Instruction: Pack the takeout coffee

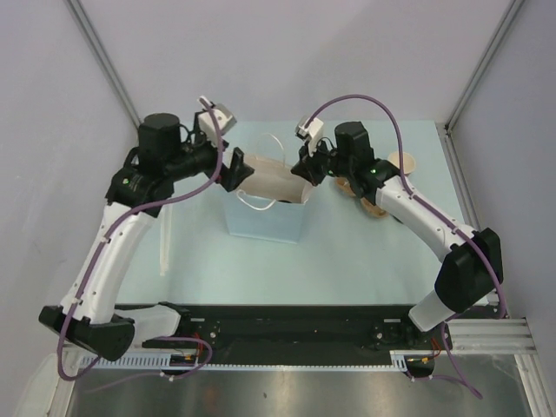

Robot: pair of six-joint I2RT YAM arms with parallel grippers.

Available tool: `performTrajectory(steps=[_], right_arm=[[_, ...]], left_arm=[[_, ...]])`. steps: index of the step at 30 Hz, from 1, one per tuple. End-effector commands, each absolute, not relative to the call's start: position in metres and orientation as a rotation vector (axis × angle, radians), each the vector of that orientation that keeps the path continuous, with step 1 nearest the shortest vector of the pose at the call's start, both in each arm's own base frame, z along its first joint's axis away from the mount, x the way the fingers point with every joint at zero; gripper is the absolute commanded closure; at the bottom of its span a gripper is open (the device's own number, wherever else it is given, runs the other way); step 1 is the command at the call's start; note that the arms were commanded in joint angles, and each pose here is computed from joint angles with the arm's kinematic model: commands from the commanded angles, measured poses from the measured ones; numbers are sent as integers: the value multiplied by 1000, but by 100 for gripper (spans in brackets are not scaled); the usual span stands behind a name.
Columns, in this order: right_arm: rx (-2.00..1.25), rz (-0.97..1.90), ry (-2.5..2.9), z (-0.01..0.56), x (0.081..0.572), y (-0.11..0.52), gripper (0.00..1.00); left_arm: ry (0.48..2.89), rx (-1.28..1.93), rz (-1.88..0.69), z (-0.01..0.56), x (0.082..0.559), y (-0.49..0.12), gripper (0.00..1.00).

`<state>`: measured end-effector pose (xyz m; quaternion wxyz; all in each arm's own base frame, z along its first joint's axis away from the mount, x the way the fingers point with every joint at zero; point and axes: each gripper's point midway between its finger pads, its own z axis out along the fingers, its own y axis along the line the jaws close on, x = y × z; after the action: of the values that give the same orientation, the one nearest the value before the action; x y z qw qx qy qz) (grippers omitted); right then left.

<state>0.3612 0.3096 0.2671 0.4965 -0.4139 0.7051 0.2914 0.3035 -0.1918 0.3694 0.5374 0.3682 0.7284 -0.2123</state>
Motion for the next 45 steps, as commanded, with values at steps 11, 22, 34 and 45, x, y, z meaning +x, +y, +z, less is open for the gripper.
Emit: performTrajectory(steps=[11, 22, 34, 45], right_arm=[[-935, 660, 1768, 271, 374, 300, 95], [-942, 648, 1727, 287, 373, 298, 78], [-931, 640, 1710, 302, 372, 297, 70], [-921, 633, 1707, 314, 370, 294, 62]], left_arm=[[2445, 121, -189, 183, 308, 21, 13], [2659, -25, -86, 78, 324, 96, 60], [2665, -16, -100, 53, 355, 103, 59], [2683, 50, -77, 32, 356, 91, 64]])
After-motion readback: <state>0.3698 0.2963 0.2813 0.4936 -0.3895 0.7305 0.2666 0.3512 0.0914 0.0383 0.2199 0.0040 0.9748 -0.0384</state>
